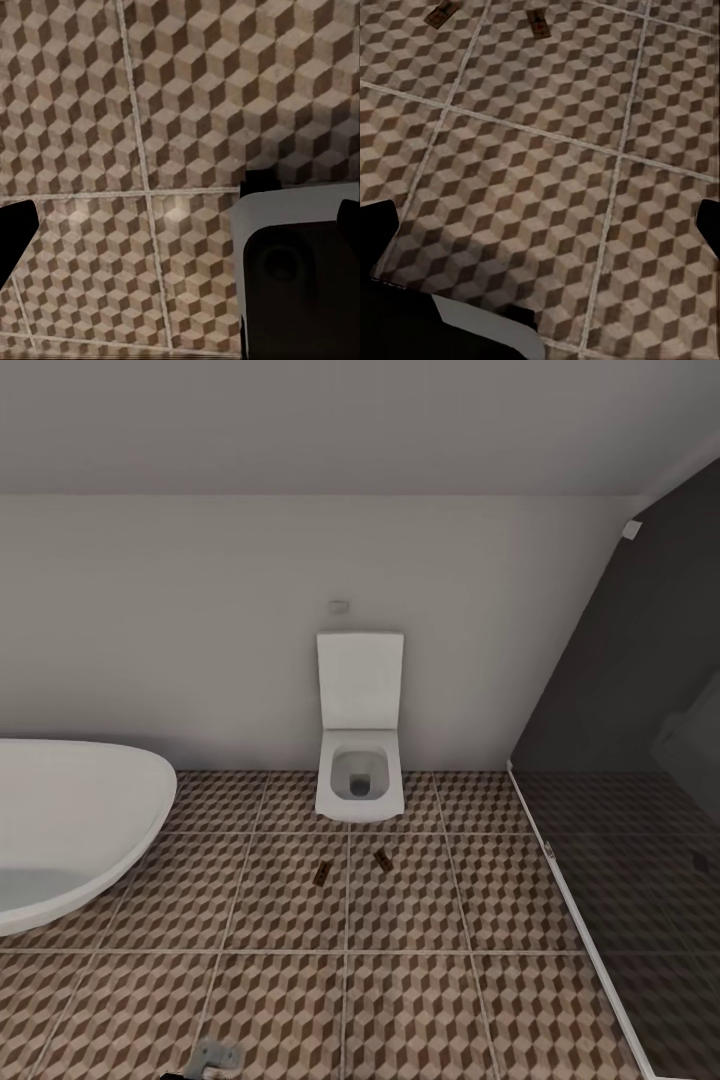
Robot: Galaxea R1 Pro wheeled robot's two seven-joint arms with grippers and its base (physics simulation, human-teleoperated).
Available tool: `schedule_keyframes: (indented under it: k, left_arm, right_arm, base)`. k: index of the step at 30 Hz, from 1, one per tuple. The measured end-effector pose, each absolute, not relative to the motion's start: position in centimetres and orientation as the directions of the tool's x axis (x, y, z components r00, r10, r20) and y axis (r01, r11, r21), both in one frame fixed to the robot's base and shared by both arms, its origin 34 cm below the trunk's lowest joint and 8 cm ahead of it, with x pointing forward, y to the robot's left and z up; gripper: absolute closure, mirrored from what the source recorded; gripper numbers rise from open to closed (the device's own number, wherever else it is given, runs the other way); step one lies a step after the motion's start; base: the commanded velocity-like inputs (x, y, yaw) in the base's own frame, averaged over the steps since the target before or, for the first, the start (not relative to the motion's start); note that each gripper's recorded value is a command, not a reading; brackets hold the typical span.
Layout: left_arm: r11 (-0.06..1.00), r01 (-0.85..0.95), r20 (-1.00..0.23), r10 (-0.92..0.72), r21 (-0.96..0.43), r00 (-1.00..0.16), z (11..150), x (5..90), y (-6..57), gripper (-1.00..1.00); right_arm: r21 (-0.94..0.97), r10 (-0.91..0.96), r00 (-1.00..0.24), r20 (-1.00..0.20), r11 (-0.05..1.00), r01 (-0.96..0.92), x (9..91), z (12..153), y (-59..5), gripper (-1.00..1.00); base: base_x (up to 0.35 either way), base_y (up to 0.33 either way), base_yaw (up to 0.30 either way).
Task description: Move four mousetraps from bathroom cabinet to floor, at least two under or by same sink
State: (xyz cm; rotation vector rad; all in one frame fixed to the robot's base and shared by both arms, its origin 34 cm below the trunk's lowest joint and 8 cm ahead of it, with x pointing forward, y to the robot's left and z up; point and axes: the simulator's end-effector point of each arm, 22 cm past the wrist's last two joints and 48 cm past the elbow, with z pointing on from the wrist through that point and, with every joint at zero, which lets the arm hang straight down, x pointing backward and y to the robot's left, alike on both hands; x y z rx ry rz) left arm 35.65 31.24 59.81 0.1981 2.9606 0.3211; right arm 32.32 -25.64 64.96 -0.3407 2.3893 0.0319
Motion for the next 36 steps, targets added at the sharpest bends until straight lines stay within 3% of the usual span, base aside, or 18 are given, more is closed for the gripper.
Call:
schedule_keyframes:
  k: [4, 9, 21, 36]
  left_arm:
    - [0.965, 0.111, -0.149, 0.149, 0.236, -0.978, 59.7, 33.8, 32.1, -1.00]
    - [0.962, 0.081, -0.281, 0.156, 0.261, -0.947, 60.5, 32.2, 33.7, -1.00]
    - [0.975, 0.080, -0.436, 0.165, 0.206, -0.885, 62.3, 27.3, 32.7, -1.00]
    - [0.980, 0.049, -0.472, 0.136, 0.191, -0.871, 62.8, 26.1, 29.8, -1.00]
  right_arm:
    - [-0.100, -0.222, -0.731, -0.645, 0.973, -0.207, 32.2, 64.7, -26.6, -1.00]
    - [-0.128, -0.213, -0.764, -0.609, 0.977, -0.170, 31.8, 64.1, -27.7, -1.00]
    - [-0.140, -0.205, -0.777, -0.595, 0.979, -0.151, 31.8, 63.9, -28.3, -1.00]
    - [-0.155, -0.151, -0.784, -0.602, 0.985, -0.072, 33.6, 63.9, -29.7, -1.00]
  base:
    - [0.000, 0.000, 0.000]
    - [0.000, 0.000, 0.000]
    - [0.000, 0.000, 0.000]
    - [0.000, 0.000, 0.000]
